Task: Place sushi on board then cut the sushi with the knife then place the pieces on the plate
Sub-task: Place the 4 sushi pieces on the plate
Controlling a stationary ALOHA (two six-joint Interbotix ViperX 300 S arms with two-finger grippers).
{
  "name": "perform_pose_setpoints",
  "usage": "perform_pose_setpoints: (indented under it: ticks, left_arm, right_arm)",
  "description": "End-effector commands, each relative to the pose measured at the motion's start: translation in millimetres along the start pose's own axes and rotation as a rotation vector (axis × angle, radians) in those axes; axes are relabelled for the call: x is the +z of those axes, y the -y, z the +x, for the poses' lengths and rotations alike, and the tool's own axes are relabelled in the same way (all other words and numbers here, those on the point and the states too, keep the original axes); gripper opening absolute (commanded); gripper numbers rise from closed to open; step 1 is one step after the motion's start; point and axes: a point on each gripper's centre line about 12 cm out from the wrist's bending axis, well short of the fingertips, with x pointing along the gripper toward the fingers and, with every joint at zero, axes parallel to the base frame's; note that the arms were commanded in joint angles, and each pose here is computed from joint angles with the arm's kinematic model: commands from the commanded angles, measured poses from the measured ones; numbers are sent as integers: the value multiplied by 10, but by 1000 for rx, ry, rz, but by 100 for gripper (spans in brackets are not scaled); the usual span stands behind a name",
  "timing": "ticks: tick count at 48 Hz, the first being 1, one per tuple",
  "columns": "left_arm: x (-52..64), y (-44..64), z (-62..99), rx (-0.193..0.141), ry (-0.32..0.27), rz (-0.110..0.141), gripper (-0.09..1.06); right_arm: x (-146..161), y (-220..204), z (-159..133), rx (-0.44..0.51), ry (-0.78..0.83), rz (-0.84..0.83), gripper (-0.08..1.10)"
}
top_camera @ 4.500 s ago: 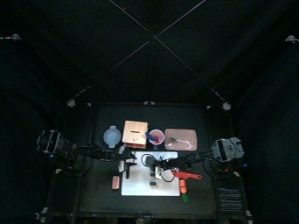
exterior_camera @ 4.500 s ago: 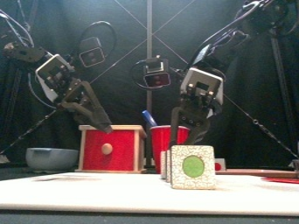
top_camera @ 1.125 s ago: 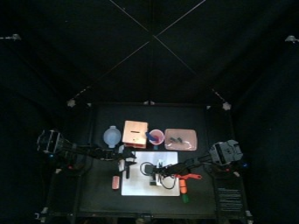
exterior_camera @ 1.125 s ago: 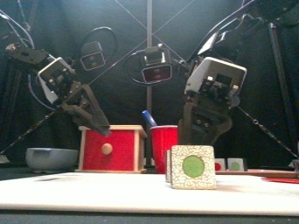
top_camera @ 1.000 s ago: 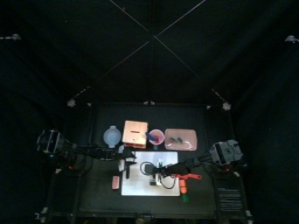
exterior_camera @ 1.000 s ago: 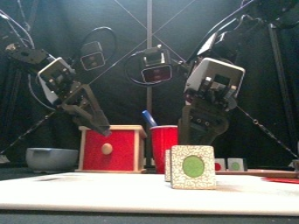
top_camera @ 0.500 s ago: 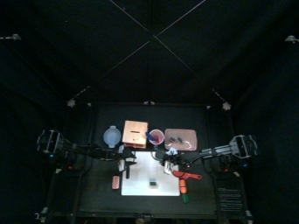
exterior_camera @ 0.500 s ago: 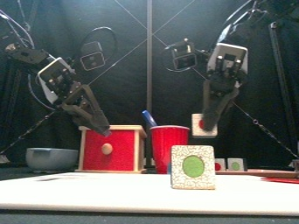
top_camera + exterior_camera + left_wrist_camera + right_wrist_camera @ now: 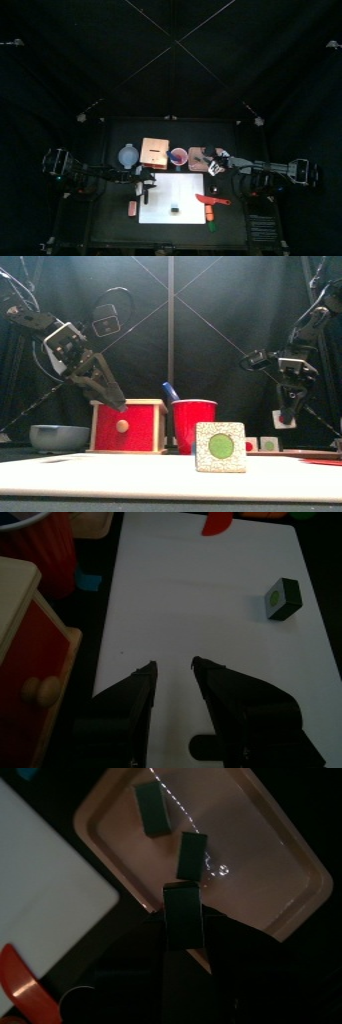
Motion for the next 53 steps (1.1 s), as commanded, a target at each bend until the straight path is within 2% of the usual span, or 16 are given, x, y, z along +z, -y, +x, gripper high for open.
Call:
perform_pose_setpoints:
  ticks: [1,8,20,24,33,42,53]
  left_arm:
    - [78,-16,0,4,23,-2,76]
    - [86,-15,1,4,27,-4,76]
    - [84,-15,1,4,25,-5,76]
    - [95,-20,6,5,28,-7,76]
    - [99,-19,7,5,28,-9,76]
    - [100,-24,7,7,28,-10,76]
    - [106,-23,4,6,31,-10,76]
  right_arm:
    - [-22,119,4,-19,6,35,59]
    - [-100,197,91,-32,-9,58,61]
    - [-154,278,190,-24,17,88,76]
    - [-122,288,175,-22,32,91,80]
    - [35,245,47,-5,88,93,80]
    - [270,-258,-211,137,177,-1,80]
    - [280,-1337,-448,386,246,-271,80]
